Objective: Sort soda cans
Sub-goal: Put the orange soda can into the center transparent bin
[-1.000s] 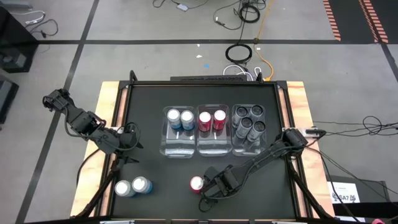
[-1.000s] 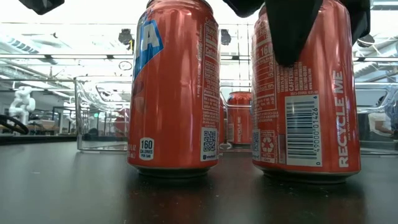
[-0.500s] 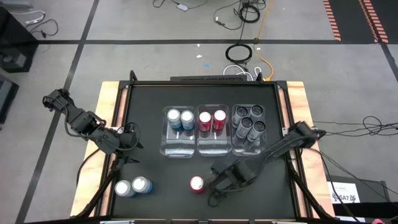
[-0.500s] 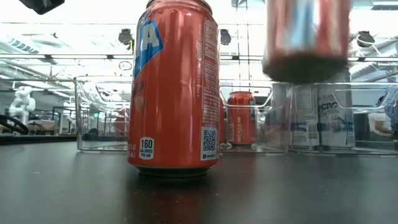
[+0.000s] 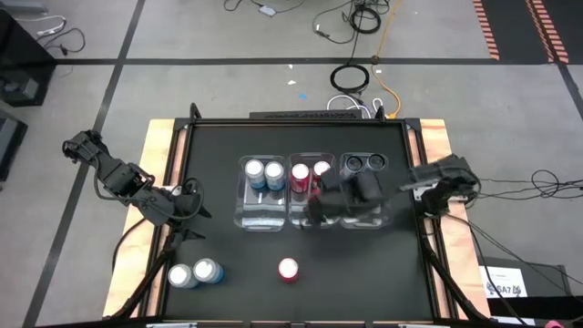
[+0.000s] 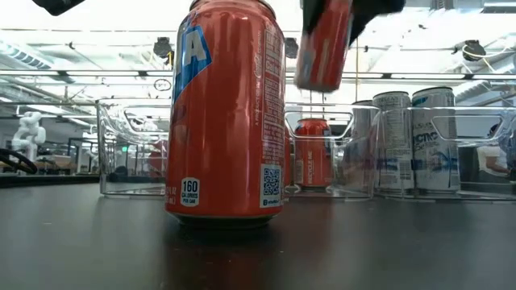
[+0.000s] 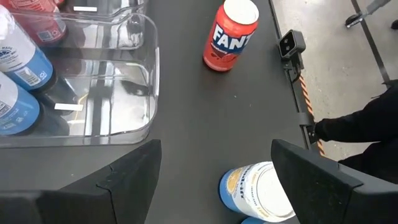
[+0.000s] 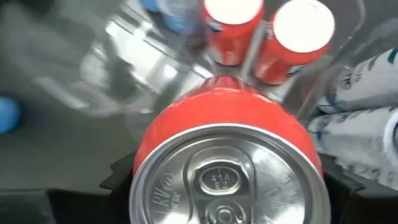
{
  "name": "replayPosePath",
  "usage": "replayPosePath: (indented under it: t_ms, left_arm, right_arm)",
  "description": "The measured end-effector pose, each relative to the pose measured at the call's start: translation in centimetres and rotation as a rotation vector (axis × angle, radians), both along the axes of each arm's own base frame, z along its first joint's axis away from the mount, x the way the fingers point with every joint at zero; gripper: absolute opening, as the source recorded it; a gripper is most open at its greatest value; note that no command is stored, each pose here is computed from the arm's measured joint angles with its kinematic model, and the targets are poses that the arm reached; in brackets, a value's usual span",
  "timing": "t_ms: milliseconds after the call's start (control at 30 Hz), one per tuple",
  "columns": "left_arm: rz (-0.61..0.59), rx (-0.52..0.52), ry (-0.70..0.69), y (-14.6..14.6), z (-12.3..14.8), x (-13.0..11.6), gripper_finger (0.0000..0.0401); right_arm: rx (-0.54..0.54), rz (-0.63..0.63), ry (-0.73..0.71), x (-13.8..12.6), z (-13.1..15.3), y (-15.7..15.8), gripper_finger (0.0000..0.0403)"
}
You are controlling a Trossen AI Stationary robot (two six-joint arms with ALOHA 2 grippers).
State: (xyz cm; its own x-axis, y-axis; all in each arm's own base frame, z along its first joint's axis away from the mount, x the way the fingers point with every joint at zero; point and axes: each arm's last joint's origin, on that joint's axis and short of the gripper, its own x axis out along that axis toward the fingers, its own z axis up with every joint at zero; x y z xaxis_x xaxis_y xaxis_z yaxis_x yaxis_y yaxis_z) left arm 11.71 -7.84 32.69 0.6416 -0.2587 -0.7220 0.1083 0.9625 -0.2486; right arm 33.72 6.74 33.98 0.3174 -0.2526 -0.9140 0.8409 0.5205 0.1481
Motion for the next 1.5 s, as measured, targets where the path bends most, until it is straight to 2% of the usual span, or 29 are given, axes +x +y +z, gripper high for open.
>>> replayPosePath:
  t_ms: [167,400,567,733,1000,1167,1500]
  left_arm:
    - [0.0,0.0,-0.001,0.0,0.0,0.0,0.0314]
    - [0.001,-0.001,-0.002,0.0,0.0,0.0,0.0314]
    - [-0.002,0.001,-0.002,0.0,0.0,0.0,0.0314]
    - [-0.003,0.002,-0.002,0.0,0.0,0.0,0.0314]
    - [-0.013,0.026,-0.011,0.0,0.0,0.0,0.0314]
    - [-0.002,0.034,-0.018,0.1,0.0,0.0,0.0314]
    - [-0.003,0.042,-0.022,0.1,0.0,0.0,0.0314]
  right_arm:
    - [0.022,0.012,0.134,2.4,-3.0,-3.1,0.029]
    - [-0.002,0.039,0.321,3.3,-6.1,-4.6,0.0291]
    - [0.024,0.079,0.253,4.2,-6.7,-5.4,0.0292]
    - [0.089,0.063,0.277,3.2,-8.8,-6.2,0.0292]
    - [0.128,0.058,0.202,3.5,-11.3,-7.7,0.0293]
    - [0.149,0.027,0.234,2.8,-12.4,-8.0,0.0294]
    - [0.147,0.028,0.229,2.5,-12.0,-8.0,0.0352]
